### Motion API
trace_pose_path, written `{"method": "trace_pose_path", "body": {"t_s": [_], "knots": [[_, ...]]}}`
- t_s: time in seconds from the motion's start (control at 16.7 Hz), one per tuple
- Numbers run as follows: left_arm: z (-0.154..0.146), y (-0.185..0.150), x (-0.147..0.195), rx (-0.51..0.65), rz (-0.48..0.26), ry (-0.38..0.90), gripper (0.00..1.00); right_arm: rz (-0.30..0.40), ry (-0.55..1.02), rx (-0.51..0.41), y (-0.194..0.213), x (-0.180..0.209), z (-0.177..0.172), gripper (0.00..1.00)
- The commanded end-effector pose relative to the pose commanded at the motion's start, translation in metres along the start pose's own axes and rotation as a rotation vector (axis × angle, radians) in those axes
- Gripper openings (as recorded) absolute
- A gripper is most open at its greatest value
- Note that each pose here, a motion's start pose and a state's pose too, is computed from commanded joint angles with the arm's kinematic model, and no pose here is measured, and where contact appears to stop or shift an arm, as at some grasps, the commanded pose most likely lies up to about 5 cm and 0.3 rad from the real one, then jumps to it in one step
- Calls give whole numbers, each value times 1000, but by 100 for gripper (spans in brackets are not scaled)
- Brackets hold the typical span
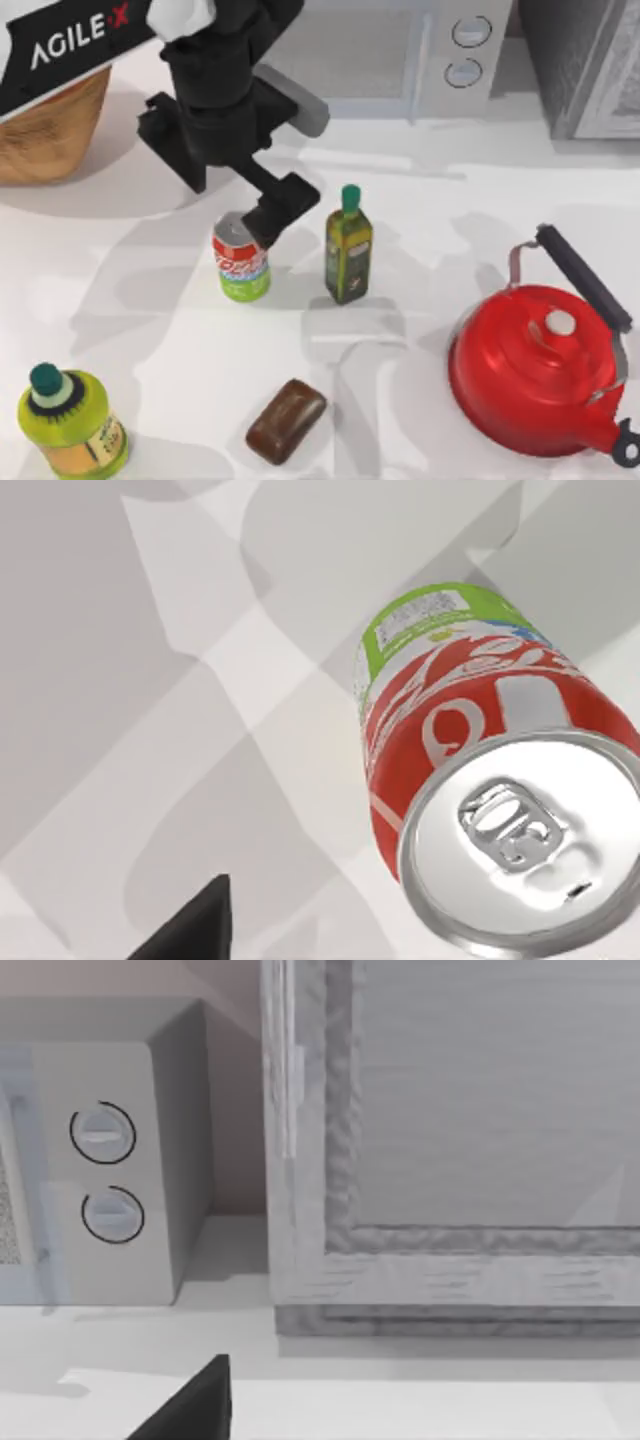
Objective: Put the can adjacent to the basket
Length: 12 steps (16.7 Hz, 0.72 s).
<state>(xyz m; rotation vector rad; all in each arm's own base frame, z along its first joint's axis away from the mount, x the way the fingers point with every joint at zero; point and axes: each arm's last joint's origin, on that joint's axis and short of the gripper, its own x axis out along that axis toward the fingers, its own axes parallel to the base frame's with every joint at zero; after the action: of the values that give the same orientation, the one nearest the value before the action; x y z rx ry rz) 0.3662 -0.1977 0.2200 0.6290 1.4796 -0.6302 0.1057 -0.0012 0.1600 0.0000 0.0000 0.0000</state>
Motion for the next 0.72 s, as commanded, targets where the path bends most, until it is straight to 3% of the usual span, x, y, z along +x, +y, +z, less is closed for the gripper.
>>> {"method": "trace_pose_path", "body": {"t_s": [0.24,0.72], "knots": [[0,1,5,-1,0,1,100,0,0,0,0,0,0,100],[0,0,60,0,0,0,100,0,0,0,0,0,0,100]]}}
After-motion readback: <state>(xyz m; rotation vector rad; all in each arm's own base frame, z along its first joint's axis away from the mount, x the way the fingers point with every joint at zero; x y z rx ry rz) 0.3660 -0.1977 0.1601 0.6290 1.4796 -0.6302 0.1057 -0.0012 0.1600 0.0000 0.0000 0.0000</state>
